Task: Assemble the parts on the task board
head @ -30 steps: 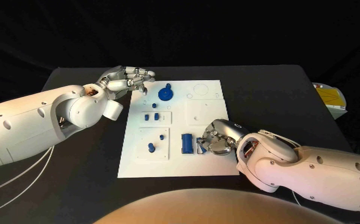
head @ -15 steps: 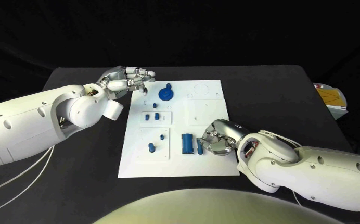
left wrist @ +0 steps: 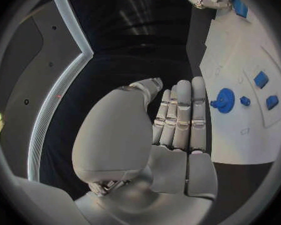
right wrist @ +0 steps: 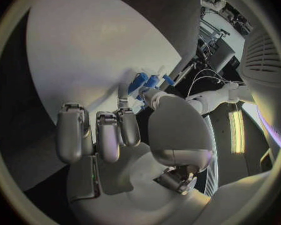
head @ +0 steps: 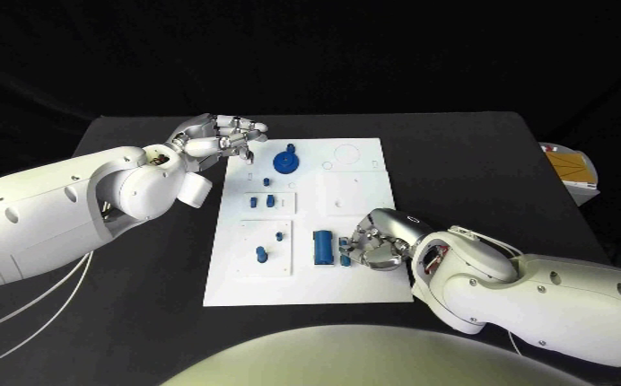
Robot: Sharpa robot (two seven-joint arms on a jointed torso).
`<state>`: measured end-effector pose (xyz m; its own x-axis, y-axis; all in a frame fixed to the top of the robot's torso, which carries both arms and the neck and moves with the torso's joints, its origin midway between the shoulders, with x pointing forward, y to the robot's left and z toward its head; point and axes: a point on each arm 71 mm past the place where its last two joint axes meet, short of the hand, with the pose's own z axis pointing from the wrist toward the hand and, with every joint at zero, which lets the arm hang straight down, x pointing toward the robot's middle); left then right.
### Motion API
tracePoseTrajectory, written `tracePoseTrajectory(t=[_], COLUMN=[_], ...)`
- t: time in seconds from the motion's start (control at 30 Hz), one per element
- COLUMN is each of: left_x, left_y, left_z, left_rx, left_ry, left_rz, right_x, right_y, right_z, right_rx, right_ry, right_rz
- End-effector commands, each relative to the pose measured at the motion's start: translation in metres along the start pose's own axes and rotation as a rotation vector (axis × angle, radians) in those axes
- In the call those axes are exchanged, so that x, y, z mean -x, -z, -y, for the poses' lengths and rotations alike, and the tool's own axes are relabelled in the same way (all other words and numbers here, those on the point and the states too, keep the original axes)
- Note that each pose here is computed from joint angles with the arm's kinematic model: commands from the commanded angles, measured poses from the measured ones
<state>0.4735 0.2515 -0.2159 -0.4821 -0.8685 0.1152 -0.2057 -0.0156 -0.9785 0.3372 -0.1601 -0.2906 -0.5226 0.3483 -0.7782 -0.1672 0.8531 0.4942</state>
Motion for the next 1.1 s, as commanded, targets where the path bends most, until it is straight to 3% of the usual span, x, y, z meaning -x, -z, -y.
tracePoseTrajectory(t=[0.03,0.5,0.77,1.1], left_x=[-0.0023,-0.0024,-0.0018,-0.0019], left_y=[-0.0004,-0.0008,-0.0003,-0.0001], left_z=[0.0006,0.0003,0.0001,0.0001], left_rx=[-0.004,-0.002,0.0,0.0], left_ry=[0.006,0.006,0.006,0.006], left_rz=[-0.019,-0.021,-0.02,-0.021], right_x=[0.001,0.008,0.004,0.001], right_y=[0.003,0.012,0.014,0.012], right_z=[0.0,0.0,0.003,0.005], right_rx=[0.024,0.071,0.076,0.067], right_ry=[0.009,-0.037,-0.021,0.007], right_rz=[0.004,0.03,-0.048,-0.087])
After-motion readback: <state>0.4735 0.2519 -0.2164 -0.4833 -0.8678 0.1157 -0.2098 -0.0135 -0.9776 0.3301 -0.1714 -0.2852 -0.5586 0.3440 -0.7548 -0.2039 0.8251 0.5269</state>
